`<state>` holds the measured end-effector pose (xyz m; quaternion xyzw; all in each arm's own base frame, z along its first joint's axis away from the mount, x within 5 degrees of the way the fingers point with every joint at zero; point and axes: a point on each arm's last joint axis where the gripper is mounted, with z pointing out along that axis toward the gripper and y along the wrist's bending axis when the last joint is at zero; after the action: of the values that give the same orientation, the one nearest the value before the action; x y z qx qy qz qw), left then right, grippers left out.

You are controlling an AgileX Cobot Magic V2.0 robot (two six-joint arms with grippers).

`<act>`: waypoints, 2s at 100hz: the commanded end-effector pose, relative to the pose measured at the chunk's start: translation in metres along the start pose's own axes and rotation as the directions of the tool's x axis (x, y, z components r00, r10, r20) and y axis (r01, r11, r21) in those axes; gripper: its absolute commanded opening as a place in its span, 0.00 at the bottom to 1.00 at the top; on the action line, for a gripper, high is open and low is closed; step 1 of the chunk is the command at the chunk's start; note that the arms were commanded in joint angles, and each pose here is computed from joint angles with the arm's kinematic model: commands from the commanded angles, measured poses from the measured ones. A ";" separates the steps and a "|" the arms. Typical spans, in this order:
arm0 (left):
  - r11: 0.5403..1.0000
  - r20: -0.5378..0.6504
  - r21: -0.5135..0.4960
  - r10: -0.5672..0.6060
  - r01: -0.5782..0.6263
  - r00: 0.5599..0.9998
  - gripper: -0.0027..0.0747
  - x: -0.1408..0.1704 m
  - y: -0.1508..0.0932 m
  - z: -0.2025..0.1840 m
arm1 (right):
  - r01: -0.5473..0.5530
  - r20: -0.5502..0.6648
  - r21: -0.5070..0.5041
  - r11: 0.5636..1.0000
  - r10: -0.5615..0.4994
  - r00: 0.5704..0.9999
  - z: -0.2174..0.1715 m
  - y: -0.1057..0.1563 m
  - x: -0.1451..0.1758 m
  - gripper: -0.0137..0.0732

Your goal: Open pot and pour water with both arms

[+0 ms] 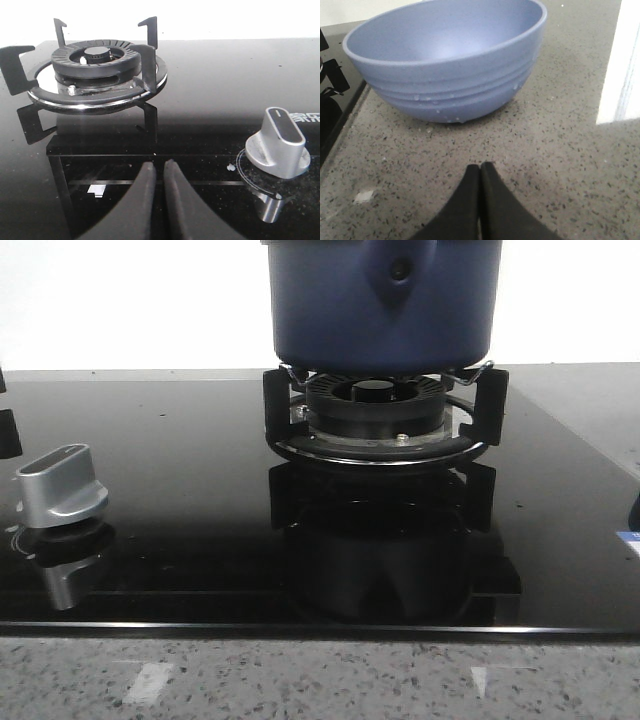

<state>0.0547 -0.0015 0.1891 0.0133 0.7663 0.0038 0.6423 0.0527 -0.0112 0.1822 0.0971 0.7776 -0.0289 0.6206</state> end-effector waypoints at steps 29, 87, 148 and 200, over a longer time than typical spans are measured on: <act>0.990 0.094 0.020 -0.139 0.138 0.986 0.01 0.000 -0.001 0.001 | -0.185 0.376 -0.166 0.969 0.235 0.896 -0.007 0.007 -0.029 0.07; 0.605 0.243 0.181 -0.792 0.776 0.561 0.01 -0.018 0.007 -0.003 | -0.555 0.237 -0.279 0.784 0.616 0.751 -0.011 0.008 -0.038 0.07; 0.932 0.202 0.327 -0.228 0.154 0.952 0.01 -0.096 -0.024 -0.035 | -0.022 -0.019 -0.313 0.950 0.017 1.000 -0.070 0.037 -0.126 0.07; 0.866 0.236 0.466 0.075 -0.181 0.969 0.53 -0.142 -0.037 -0.025 | 0.051 0.016 -0.265 0.963 -0.048 0.999 -0.077 0.034 -0.146 0.28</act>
<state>0.0504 -0.0427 0.3101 0.2280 0.6924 -0.1461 0.6688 0.0125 0.0191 0.3291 -0.0081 0.7961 0.0678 0.6013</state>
